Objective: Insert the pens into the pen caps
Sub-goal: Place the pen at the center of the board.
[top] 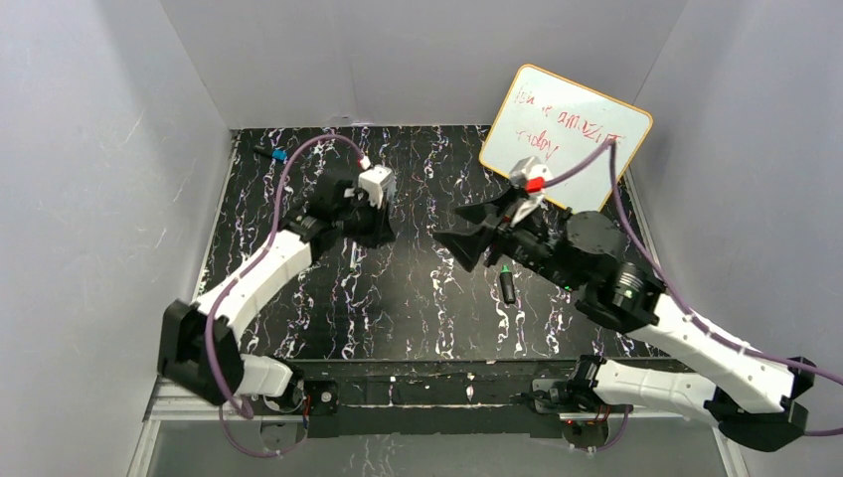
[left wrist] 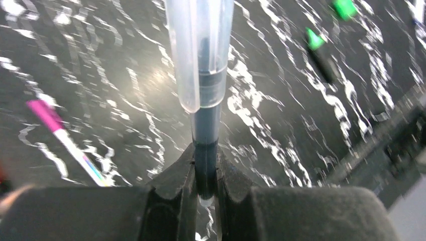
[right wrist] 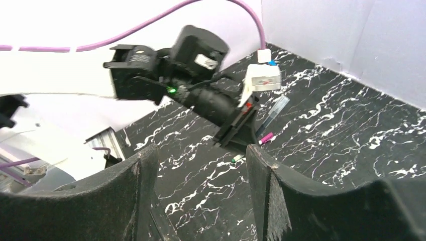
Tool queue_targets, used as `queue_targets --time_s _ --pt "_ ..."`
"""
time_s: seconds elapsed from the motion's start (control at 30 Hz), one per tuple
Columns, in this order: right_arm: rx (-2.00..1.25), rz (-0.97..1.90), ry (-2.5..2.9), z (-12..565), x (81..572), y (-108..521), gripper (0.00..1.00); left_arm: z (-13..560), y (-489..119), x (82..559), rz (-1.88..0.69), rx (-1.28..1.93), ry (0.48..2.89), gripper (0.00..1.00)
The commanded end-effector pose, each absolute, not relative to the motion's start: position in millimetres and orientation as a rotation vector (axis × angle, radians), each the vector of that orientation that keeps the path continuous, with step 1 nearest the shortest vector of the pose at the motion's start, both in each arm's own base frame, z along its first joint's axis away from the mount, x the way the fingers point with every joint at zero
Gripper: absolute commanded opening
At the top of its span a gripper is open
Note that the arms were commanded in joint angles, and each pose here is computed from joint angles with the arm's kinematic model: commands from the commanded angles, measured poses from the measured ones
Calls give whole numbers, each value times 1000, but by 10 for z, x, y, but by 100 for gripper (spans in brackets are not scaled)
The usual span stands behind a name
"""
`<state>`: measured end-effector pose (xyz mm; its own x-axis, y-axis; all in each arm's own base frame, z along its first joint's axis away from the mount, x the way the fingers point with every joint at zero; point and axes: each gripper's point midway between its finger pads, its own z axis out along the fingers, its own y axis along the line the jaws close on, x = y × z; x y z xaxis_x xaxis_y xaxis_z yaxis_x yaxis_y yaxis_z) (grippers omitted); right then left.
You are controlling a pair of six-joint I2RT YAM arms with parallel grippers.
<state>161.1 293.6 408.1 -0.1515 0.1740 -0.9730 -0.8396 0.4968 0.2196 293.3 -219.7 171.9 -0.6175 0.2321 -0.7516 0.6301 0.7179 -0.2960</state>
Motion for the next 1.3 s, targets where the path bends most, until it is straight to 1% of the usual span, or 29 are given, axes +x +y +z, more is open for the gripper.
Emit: queue_targets --time_s 0.0,0.07,0.17,0.27,0.37,0.43,0.5,0.7,0.9,1.03,1.27 --pt "-586 952 1458 4126 1558 2682 72 1695 -1795 3392 -407 416 2404 0" --pt "-579 964 1467 4099 1500 2596 73 1569 -1653 3480 -289 379 2493 0" --pt "-584 999 1479 4018 1386 2501 74 1444 -1497 3597 -169 307 2540 0" --pt "-581 1016 1516 3910 1315 2422 74 1345 -1440 3629 -134 268 2591 0" --pt "-587 1033 1542 3826 1238 2350 75 1171 -1477 3532 -161 274 2686 0" --pt "-589 1045 1539 3805 1191 2302 75 1028 -1568 3390 -236 274 2755 0" --pt "-591 1049 1538 3784 1160 2258 75 902 -1606 3274 -255 272 2789 0" --pt "-585 1057 1532 3758 1089 2140 76 489 -1510 3044 -191 224 2898 0" --pt "-580 1071 1544 3704 1059 2115 76 254 -1424 2990 -112 198 2961 0" --pt "-578 1076 1559 3657 1055 2125 77 183 -1335 3042 -26 182 2950 9" --pt "-577 1082 1572 3611 1066 2165 77 81 -1258 3103 57 190 2951 21"
